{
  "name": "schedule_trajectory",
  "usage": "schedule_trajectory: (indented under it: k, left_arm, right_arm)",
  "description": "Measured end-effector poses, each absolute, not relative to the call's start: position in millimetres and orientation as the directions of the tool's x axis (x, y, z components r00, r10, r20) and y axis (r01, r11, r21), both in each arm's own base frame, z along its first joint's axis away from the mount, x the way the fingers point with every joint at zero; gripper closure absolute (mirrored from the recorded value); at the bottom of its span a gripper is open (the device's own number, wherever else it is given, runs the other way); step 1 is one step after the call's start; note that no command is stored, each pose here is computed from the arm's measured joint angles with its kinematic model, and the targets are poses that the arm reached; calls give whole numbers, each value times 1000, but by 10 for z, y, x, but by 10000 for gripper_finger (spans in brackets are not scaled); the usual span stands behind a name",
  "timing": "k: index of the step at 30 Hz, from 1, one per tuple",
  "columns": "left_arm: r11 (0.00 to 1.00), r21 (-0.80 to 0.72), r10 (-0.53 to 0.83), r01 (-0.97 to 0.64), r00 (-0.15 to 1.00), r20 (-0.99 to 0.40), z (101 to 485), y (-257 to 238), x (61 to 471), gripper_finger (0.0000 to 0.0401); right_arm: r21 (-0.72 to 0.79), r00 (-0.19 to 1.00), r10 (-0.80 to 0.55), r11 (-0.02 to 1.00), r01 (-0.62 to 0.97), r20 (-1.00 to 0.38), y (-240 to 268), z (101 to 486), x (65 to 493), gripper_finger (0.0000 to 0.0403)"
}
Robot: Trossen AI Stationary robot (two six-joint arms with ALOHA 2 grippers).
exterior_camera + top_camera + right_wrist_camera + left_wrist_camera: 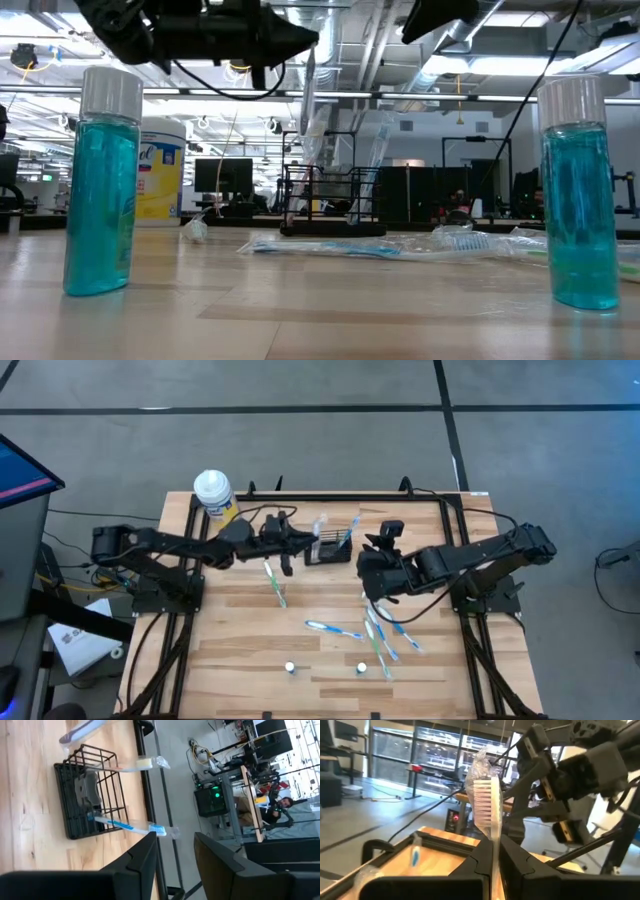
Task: Pick & Place toothbrushing station
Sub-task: Put the purple toothbrush into the black mesh organizer
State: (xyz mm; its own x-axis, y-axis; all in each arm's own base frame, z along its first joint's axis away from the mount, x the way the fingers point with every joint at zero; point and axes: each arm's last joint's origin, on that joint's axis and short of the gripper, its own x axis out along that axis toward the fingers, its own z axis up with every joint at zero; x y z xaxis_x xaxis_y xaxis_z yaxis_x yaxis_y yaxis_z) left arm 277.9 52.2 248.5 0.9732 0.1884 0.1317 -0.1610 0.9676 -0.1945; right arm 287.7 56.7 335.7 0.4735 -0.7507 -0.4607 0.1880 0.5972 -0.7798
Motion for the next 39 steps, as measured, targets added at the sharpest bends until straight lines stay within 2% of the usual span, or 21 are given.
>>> schedule_trajectory:
  k: [8, 16, 25, 39]
  left_arm:
    - [951, -110, 303, -290, 945, 124, 2462, 555, 2761, 396]
    - [934, -70, 357, -351, 927, 115, 2439, 587, 2767, 396]
    - [920, -52, 392, -389, 912, 121, 2443, 686, 2741, 395]
    - [903, -56, 429, -426, 887, 171, 2179, 800, 2717, 395]
  right_arm:
    - [-747, 481, -731, 632, 208, -485, 572, 3350, 2879, 280]
    - [-724, 485, -716, 654, 217, -502, 577, 3344, 2879, 282]
    - [-719, 483, -714, 659, 220, -507, 601, 3337, 2860, 280]
    - [-715, 485, -713, 661, 227, -505, 602, 3339, 2863, 280]
